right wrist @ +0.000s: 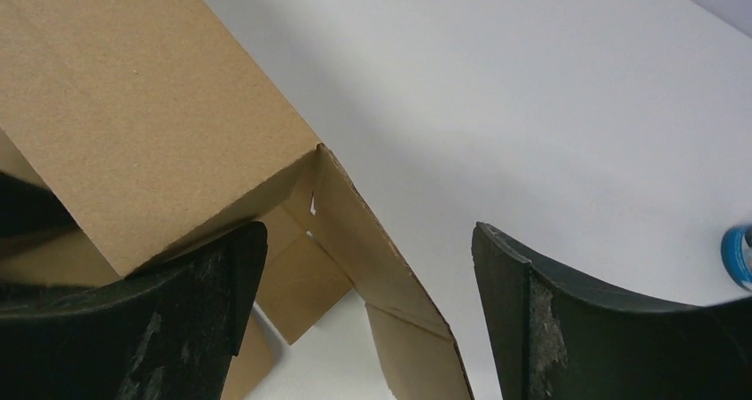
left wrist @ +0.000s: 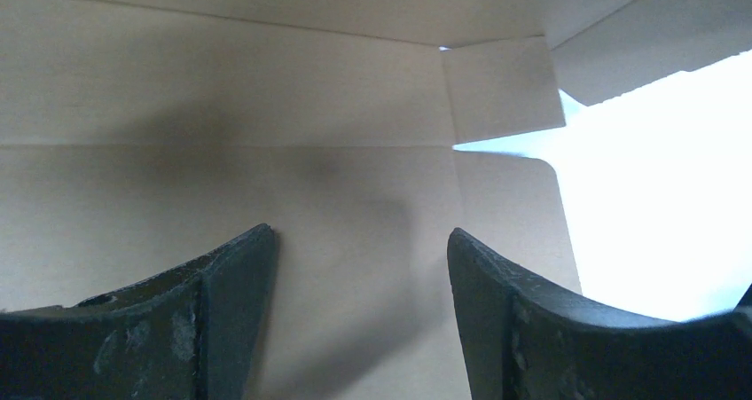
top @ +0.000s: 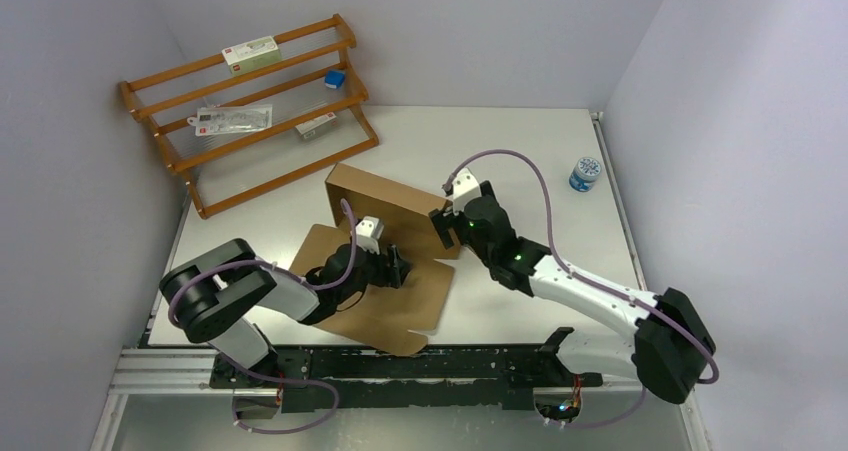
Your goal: Fold the paper box
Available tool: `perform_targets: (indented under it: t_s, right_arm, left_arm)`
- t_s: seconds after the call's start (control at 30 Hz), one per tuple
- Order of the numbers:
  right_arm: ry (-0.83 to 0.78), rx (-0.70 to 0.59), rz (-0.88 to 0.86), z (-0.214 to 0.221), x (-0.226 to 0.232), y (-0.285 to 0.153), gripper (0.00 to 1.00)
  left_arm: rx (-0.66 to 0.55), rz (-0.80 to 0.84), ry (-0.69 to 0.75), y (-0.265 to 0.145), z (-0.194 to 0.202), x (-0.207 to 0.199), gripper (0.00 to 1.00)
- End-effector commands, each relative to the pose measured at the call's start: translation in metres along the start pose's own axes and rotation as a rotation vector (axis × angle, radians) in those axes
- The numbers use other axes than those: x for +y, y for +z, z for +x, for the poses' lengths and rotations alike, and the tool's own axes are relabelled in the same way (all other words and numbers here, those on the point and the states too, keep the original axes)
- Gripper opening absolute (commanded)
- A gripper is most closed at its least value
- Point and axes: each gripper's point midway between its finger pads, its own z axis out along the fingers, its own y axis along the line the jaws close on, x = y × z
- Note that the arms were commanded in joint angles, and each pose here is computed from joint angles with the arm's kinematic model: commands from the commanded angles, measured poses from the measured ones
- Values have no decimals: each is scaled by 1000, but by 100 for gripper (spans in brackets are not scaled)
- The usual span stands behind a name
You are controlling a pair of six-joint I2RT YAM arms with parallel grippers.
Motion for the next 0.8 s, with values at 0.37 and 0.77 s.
perform_targets:
  t_s: [0.37, 0.77]
  right_arm:
    - [91, -32, 18, -15, -15, 15, 86]
    - [108, -20, 27, -8, -19, 4, 83]
  left_arm:
    - [-65, -7, 22, 19, -14, -8, 76]
    - [-236, 117, 294, 7, -33, -54, 87]
